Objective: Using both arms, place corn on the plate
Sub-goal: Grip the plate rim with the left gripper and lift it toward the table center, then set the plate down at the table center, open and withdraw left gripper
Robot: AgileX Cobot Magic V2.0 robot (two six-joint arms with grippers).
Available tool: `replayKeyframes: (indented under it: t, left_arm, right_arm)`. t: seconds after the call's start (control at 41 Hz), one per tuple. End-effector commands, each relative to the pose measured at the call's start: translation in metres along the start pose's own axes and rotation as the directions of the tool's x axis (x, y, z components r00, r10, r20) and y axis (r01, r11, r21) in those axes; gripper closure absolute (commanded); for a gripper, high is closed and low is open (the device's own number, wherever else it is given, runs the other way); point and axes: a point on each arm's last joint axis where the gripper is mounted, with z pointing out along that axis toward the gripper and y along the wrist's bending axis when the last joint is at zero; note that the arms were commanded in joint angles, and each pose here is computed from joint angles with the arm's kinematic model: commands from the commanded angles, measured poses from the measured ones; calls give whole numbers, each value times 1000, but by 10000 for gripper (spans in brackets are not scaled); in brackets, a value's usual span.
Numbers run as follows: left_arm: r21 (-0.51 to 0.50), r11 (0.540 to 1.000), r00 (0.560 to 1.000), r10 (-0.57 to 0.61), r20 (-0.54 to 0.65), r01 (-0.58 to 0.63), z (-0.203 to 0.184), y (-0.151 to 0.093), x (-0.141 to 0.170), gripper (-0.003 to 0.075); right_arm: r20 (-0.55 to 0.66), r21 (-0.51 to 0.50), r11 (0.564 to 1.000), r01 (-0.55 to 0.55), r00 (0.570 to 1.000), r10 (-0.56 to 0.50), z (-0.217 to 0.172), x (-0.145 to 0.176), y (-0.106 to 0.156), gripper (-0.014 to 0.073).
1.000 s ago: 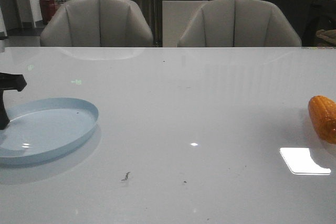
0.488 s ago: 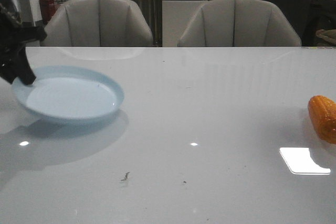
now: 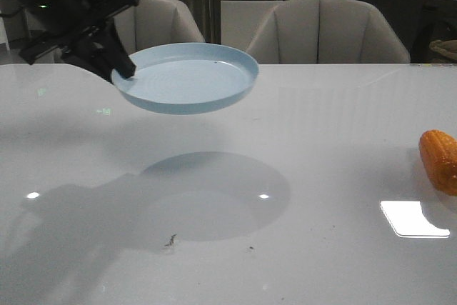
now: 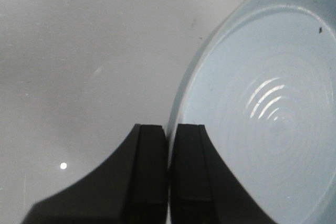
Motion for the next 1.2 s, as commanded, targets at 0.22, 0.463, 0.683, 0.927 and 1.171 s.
replayKeyframes:
  t: [0.22,0.463,0.683,0.927,1.171]
  left_arm:
    - [68,995,992,69,109,-76,3,-52,-3,627]
    - [79,995,993,69,-97,-62,47,-49,20,624]
    - [71,995,980,87,-181,-76,67,-48,32,503]
    - [56,993,982,112,-154,-105,64,-49,26,332]
    - [54,985,983,166,-83,-162,35,-53,-6,332]
  right_arm:
    - [119,1,1000,14,993,-14,-9,-18,1,34]
    - [119,1,1000,14,993,-14,-9,-18,1,34]
    - [119,2,1000,14,993,-14,-9,-18,1,34]
    - [121,2,1000,14,993,-14,-9,-18,1,34]
    - [122,1,1000,14,992,-14,-9,-18,1,34]
